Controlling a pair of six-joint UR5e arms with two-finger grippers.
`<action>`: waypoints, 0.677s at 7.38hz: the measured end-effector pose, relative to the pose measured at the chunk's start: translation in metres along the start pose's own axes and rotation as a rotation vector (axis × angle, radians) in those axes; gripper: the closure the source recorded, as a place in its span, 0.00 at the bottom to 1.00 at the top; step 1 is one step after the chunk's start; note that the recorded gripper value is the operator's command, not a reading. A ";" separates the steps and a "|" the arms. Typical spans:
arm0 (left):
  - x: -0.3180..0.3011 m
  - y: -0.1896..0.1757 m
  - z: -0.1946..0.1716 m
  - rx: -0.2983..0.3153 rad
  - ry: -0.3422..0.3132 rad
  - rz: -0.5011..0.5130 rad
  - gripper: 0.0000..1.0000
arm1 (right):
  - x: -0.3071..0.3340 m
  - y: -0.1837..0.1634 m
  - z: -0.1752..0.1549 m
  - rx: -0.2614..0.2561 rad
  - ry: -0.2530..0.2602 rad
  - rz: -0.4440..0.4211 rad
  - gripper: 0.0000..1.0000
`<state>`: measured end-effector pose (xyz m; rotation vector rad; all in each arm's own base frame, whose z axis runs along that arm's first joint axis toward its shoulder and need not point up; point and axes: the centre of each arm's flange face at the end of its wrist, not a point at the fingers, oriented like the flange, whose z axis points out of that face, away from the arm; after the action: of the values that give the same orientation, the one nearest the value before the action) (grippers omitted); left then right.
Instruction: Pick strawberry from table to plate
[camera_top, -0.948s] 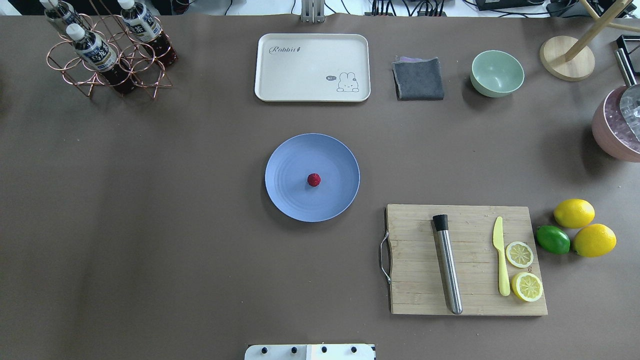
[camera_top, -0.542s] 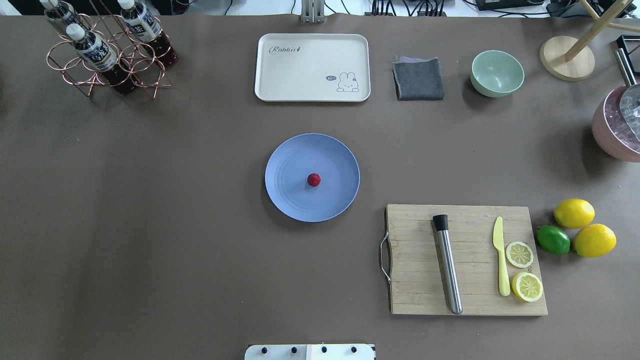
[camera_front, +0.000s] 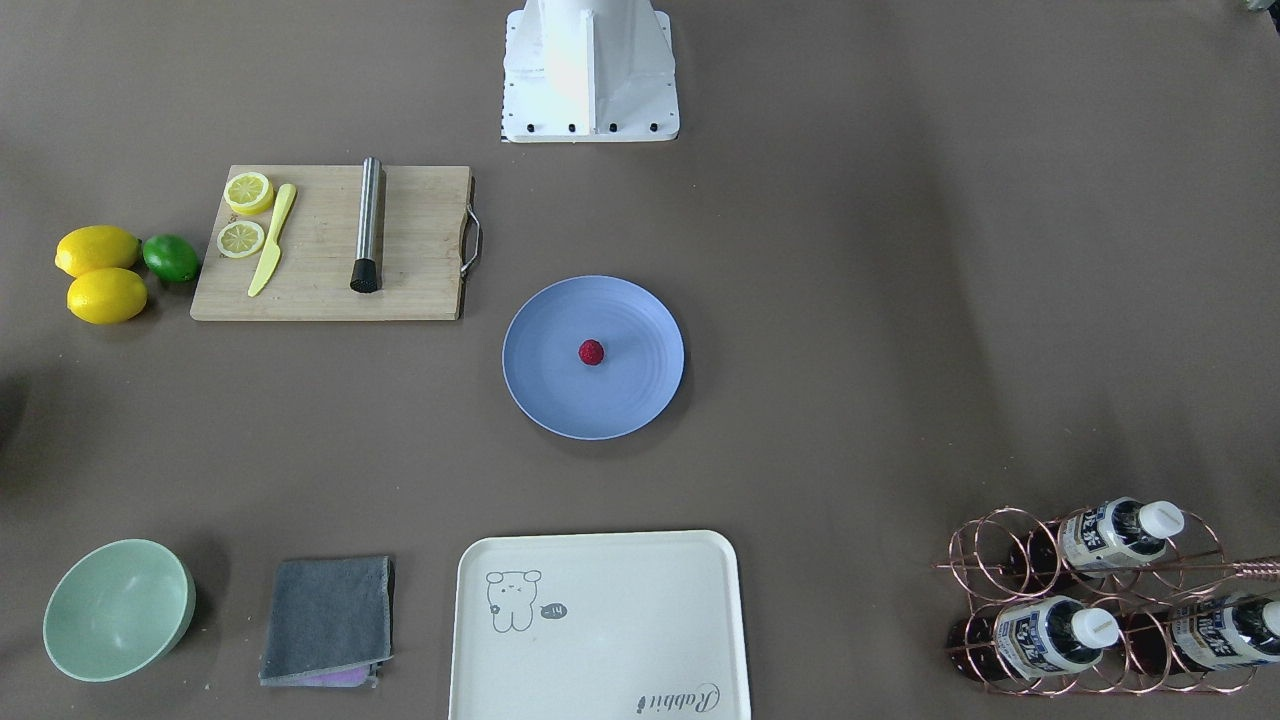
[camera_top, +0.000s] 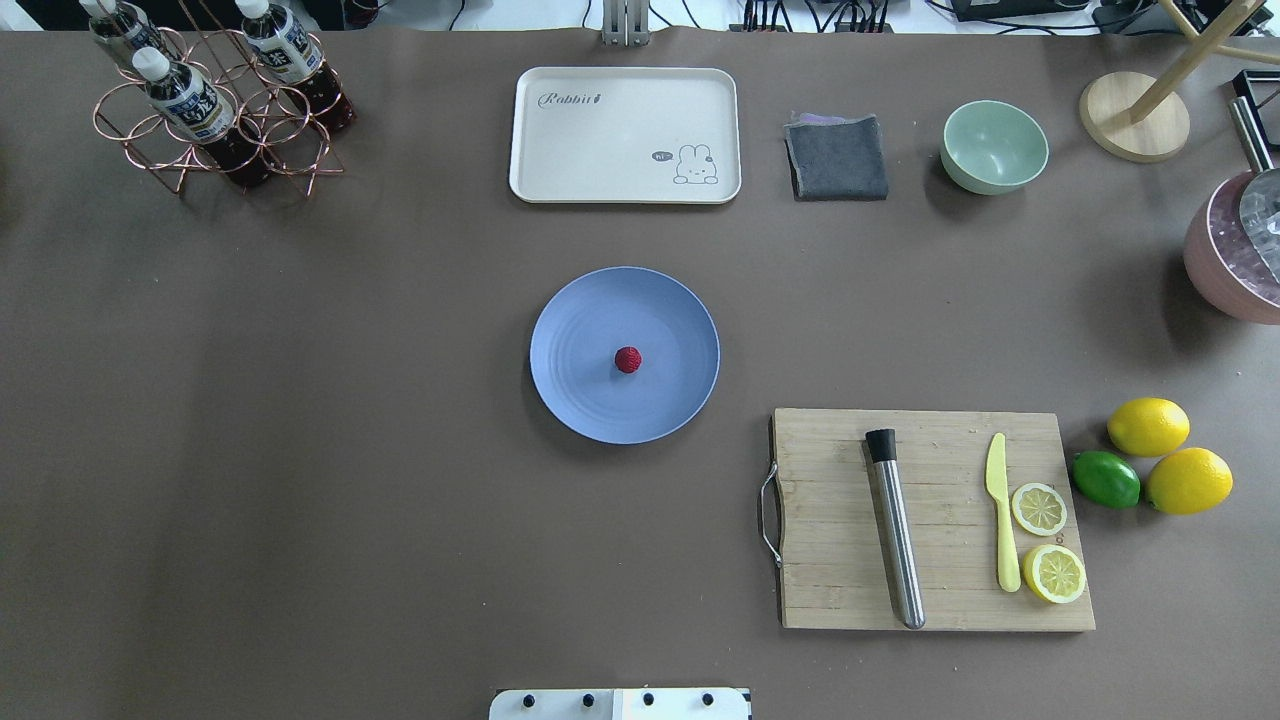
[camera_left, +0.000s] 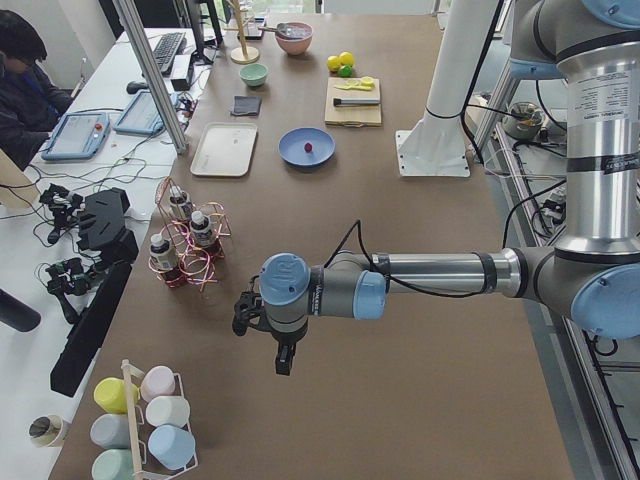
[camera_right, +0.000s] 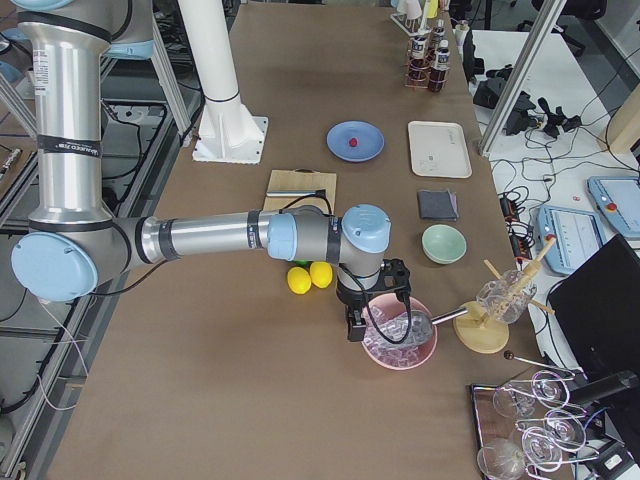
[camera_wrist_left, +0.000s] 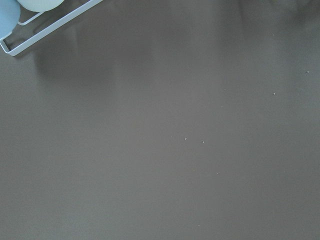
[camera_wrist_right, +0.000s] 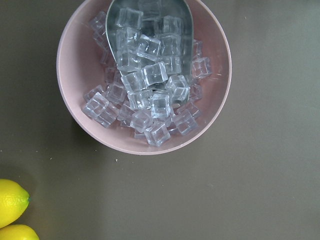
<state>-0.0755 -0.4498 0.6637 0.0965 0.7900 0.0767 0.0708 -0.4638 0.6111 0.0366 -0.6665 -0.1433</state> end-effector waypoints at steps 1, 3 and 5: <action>-0.001 0.002 0.001 -0.002 0.000 -0.002 0.02 | 0.001 0.002 0.001 -0.002 -0.001 0.003 0.00; -0.002 0.003 0.002 -0.004 0.000 -0.005 0.02 | 0.000 0.004 0.002 -0.003 -0.009 0.005 0.00; -0.002 0.004 0.002 -0.006 0.001 -0.006 0.02 | -0.002 0.008 0.004 -0.003 -0.036 0.008 0.00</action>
<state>-0.0755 -0.4458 0.6673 0.0884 0.7906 0.0728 0.0681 -0.4561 0.6136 0.0288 -0.7024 -0.1377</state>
